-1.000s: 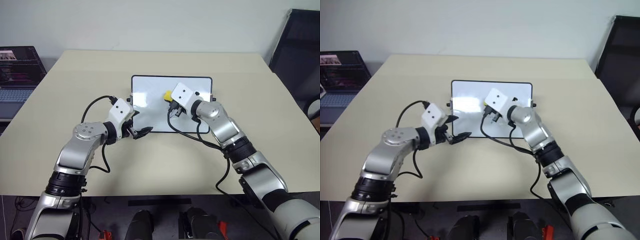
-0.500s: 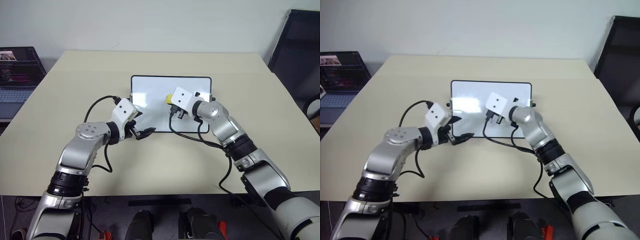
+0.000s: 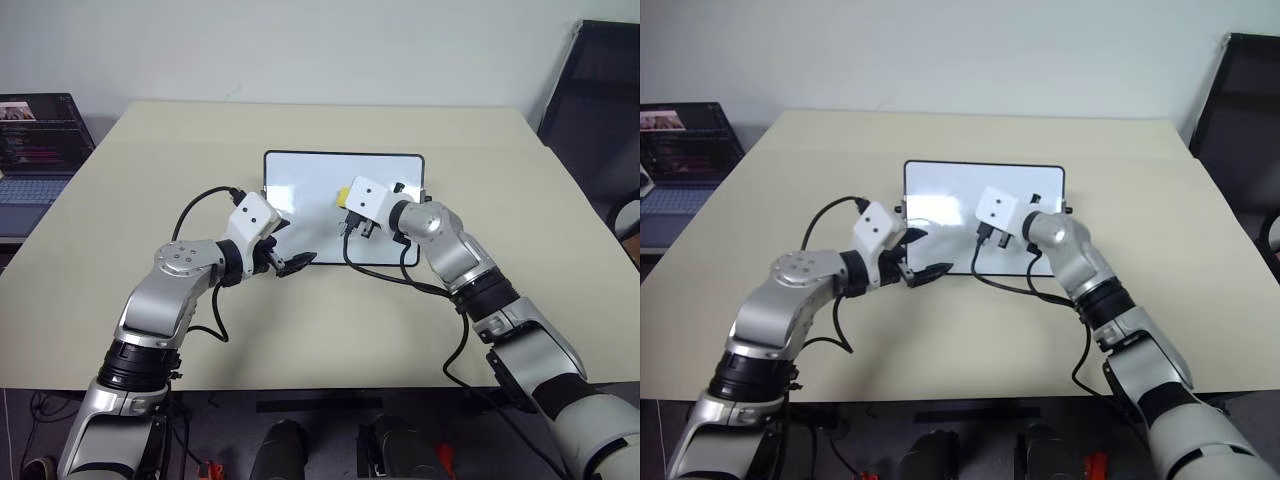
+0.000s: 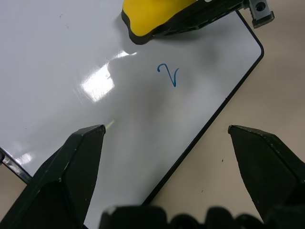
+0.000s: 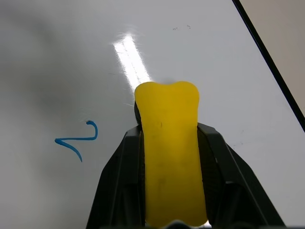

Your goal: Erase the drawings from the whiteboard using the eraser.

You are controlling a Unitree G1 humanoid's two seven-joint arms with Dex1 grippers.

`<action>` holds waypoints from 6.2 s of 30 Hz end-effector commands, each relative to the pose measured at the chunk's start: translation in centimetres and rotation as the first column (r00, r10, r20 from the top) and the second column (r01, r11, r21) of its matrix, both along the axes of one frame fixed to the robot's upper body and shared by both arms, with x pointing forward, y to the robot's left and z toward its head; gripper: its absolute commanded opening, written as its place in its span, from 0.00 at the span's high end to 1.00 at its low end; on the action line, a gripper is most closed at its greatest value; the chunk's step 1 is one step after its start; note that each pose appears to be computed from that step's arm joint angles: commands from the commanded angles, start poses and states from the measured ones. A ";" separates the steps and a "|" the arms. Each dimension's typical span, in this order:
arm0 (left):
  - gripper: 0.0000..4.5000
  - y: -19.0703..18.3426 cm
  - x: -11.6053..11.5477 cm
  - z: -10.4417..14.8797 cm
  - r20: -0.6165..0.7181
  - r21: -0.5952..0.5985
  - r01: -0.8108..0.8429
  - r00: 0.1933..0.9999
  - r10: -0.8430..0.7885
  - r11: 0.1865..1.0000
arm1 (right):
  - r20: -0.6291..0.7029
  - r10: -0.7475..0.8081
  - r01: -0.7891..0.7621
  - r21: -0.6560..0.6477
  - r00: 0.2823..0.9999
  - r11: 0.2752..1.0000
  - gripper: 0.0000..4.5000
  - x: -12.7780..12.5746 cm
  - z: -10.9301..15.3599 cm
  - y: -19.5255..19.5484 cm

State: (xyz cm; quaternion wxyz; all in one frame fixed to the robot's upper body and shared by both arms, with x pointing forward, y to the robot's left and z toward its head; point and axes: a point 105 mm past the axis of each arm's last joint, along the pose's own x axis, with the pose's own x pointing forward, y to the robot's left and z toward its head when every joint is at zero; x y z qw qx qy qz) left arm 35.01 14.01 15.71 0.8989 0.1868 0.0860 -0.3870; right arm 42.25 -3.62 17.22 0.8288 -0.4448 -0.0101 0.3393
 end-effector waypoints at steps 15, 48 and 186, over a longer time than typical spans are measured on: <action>0.00 -0.5 -0.4 0.8 0.039 -0.004 0.027 0.999 -0.026 1.000 | 0.070 -0.110 0.104 0.081 0.991 0.991 0.76 1.3 1.7 -2.0; 0.00 3.6 -2.3 -1.3 0.048 -0.123 -0.005 0.999 0.011 0.992 | -0.340 0.078 0.085 0.439 0.937 0.894 0.76 -12.2 -2.5 -4.9; 0.00 -11.5 -0.2 1.4 0.191 -0.133 0.436 0.893 -0.408 0.890 | -0.392 -0.582 0.657 0.664 0.713 0.357 0.01 -8.4 -3.9 -15.7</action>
